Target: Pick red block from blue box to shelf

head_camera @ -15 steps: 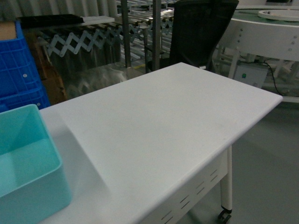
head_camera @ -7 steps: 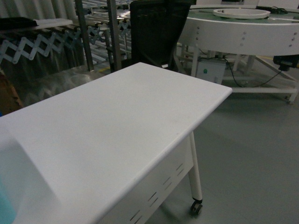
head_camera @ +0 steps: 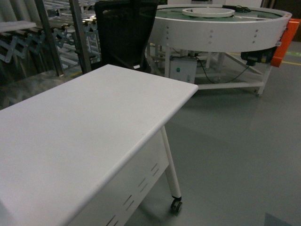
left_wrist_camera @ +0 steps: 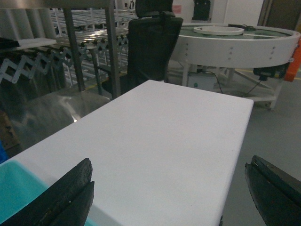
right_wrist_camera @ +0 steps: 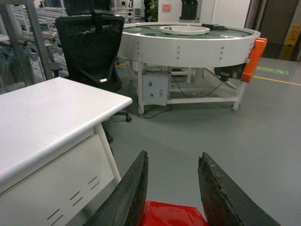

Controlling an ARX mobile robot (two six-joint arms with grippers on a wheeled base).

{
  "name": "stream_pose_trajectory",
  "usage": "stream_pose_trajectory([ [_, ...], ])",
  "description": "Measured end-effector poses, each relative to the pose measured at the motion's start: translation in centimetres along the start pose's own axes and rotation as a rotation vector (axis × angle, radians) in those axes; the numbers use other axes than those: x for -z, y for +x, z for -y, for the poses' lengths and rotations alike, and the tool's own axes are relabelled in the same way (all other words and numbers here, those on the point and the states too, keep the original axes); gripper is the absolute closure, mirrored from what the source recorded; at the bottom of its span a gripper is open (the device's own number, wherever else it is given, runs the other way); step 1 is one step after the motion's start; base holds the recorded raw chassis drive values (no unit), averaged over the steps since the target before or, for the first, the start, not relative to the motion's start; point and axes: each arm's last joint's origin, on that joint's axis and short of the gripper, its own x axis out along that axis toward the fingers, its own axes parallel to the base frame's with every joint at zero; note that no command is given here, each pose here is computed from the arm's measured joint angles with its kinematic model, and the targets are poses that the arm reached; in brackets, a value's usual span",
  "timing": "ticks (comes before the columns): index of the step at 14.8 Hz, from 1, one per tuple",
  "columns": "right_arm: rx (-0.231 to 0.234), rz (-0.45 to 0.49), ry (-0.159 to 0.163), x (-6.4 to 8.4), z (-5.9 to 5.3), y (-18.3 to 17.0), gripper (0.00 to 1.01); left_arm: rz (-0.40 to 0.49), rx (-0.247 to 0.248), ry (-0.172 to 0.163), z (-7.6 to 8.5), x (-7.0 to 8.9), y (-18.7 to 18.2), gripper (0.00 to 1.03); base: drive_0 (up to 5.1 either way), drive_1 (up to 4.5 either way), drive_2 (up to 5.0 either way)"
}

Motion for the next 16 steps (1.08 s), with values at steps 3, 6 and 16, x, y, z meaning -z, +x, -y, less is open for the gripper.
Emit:
stream_pose_trajectory([
  [3, 0.000, 0.000, 0.000, 0.00, 0.00, 0.00, 0.74, 0.000, 0.000, 0.000, 0.00, 0.00, 0.00, 0.05, -1.8, -1.75, -1.8],
  [6, 0.000, 0.000, 0.000, 0.00, 0.00, 0.00, 0.74, 0.000, 0.000, 0.000, 0.00, 0.00, 0.00, 0.05, -1.6, -1.62, -1.6],
  [16, 0.000, 0.000, 0.000, 0.00, 0.00, 0.00, 0.74, 0.000, 0.000, 0.000, 0.00, 0.00, 0.00, 0.05, -1.6, -1.61, -1.6],
])
